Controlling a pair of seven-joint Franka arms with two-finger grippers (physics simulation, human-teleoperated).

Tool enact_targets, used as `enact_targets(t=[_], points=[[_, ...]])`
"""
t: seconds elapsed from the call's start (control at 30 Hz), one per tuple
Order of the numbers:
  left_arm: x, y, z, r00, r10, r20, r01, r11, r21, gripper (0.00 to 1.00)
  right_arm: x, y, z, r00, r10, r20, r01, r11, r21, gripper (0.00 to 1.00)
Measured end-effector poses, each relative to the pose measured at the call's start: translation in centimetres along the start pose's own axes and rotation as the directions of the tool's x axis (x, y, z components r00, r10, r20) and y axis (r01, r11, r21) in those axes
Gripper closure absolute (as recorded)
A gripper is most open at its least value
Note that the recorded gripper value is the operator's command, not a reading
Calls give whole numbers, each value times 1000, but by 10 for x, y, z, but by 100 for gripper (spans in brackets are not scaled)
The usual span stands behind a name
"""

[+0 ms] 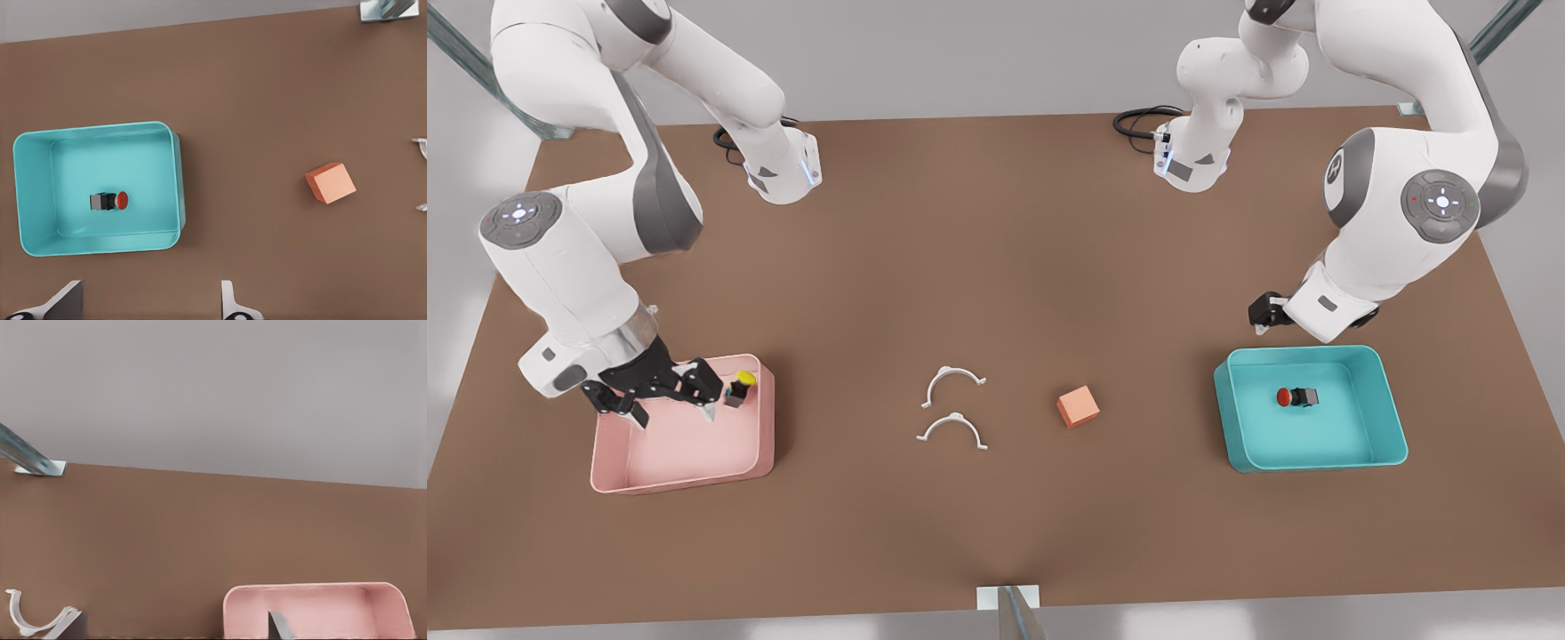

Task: Place the red button in the blue storage box with the left arm, and place the yellow button in the pink storage box with the right arm

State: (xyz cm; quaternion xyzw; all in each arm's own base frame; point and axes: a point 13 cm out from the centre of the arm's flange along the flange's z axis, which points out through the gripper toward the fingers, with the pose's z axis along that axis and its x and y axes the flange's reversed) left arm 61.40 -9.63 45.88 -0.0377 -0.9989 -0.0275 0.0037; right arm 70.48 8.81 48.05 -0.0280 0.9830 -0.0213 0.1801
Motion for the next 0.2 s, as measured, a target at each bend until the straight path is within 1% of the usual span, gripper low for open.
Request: enact_targets(t=[0.03,0.07,0.1,0.2], points=[[0,0,0,1000,-3,0,3,1000,0,0,21,-13,-4,998,41,-49,-37,995,89,0],[0,0,0,1000,-5,1,5,1000,0,0,42,-29,-16,992,90,-84,-79,989,125,0],[0,0,-1,1000,-7,1,7,1000,0,0,56,-46,-24,984,139,-112,-125,984,124,0],[0,-1,-1,1000,-12,1,12,1000,0,0,78,-88,-13,943,252,-217,-244,968,66,0]])
